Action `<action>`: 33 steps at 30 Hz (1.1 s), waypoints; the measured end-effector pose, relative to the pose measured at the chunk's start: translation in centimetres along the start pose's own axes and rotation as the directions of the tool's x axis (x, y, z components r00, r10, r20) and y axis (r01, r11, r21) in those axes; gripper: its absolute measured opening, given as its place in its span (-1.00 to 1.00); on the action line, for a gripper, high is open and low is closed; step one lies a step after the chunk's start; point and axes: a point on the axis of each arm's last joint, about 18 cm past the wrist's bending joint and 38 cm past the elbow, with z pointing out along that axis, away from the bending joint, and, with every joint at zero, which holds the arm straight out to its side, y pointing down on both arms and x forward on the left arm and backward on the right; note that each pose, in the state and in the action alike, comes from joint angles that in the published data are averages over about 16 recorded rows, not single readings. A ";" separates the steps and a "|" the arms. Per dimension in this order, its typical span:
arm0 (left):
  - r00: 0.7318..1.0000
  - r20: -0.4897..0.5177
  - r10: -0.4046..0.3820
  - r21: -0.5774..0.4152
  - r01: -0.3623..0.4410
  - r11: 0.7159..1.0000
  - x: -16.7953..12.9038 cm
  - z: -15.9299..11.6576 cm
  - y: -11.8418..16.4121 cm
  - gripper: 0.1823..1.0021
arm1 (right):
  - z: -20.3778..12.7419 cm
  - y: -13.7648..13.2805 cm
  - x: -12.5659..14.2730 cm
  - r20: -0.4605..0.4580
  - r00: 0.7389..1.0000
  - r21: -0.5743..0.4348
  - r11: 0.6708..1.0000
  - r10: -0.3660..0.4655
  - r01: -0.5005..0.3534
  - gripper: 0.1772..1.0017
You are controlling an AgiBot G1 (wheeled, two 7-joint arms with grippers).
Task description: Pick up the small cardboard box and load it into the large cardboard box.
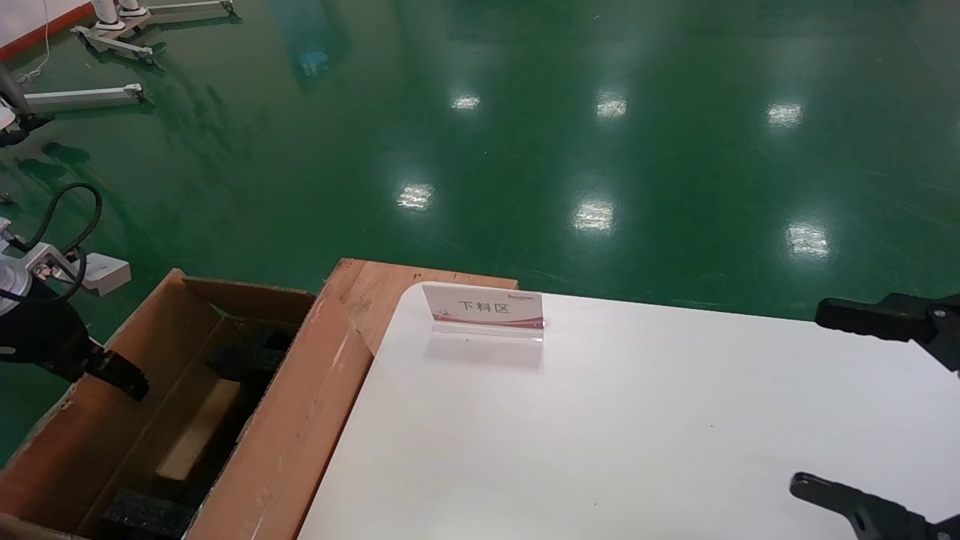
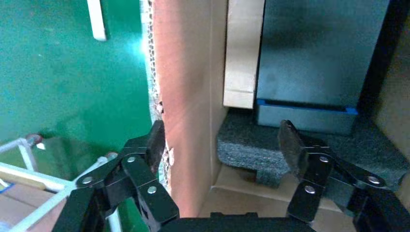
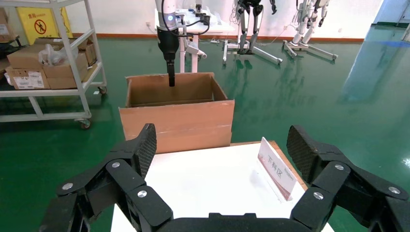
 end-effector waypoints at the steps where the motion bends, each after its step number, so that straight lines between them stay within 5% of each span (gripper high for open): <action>1: 1.000 -0.004 0.019 0.017 -0.019 1.000 0.2 -0.2 -0.4 0.44 | 0.0 0.0 0.0 0.000 1.000 0.000 1.000 0.000 0.000 1.00; 8: 0.977 -0.032 0.210 0.215 -0.199 0.956 2.2 -2.5 -3.8 0.74 | 0.0 0.0 0.0 0.000 1.000 0.000 1.000 0.000 0.000 1.00; 17: 0.896 0.028 0.444 0.481 -0.402 0.780 5.7 -6.7 -7.2 0.95 | 0.0 0.0 0.0 0.000 1.000 0.000 1.000 0.000 0.000 1.00; 23: 0.851 0.054 0.522 0.555 -0.460 0.693 7.9 -7.9 -7.9 0.99 | 0.0 0.0 0.0 -0.001 1.000 0.000 1.000 0.000 0.000 1.00; 33: 0.773 -0.026 0.634 0.634 -0.478 0.608 13.2 -7.8 -8.4 1.00 | 0.0 0.0 0.0 -0.001 1.000 0.000 1.000 0.000 0.000 1.00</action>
